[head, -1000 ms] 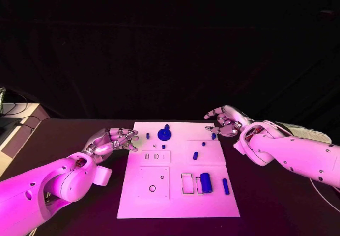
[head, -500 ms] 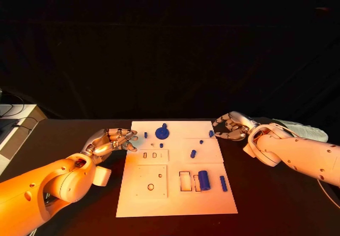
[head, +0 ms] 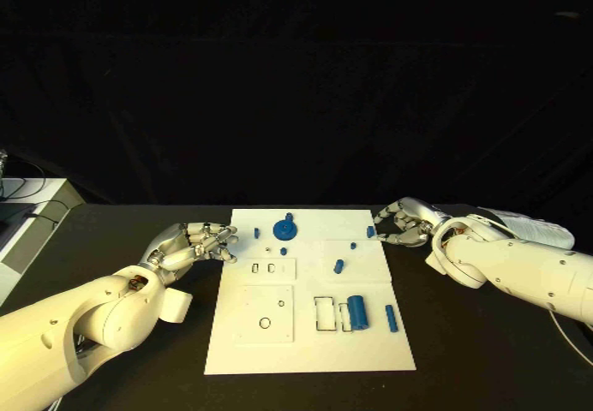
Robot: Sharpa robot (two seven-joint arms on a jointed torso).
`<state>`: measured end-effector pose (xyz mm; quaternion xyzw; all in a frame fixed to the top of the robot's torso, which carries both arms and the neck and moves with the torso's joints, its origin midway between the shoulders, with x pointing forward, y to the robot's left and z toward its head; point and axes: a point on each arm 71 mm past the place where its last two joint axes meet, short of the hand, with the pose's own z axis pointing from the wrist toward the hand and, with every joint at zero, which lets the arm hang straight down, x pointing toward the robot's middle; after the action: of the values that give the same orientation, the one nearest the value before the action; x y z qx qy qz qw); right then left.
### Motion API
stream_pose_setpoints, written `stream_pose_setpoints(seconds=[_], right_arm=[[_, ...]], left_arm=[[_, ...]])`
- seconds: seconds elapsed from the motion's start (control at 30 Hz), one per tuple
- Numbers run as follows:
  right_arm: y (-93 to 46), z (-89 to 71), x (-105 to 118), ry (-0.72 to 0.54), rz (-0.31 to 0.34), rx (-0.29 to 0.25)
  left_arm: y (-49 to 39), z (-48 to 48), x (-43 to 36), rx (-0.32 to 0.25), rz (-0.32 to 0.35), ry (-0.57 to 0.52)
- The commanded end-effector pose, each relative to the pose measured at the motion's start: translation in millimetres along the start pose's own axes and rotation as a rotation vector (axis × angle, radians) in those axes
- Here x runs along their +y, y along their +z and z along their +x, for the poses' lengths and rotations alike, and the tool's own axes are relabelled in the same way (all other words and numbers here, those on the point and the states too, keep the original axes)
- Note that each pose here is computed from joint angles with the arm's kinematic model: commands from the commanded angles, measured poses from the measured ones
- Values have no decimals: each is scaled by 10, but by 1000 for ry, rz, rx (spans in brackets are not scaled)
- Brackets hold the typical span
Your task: Assemble the parts on the task board
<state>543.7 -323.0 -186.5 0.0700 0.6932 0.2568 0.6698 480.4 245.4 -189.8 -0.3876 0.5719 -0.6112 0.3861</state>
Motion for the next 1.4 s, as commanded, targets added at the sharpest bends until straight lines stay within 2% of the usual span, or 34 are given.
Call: stream_pose_setpoints(seconds=[0.03,0.33,0.87,1.4], right_arm=[[16,39,16,-20,1,25],[55,82,73,-16,11,23],[87,127,69,21,47,51],[104,172,120,26,42,64]], left_arm=[[1,20,-15,20,15,-1],[-1,16,-15,17,14,0],[0,13,-22,13,15,1],[1,2,-24,8,14,3]])
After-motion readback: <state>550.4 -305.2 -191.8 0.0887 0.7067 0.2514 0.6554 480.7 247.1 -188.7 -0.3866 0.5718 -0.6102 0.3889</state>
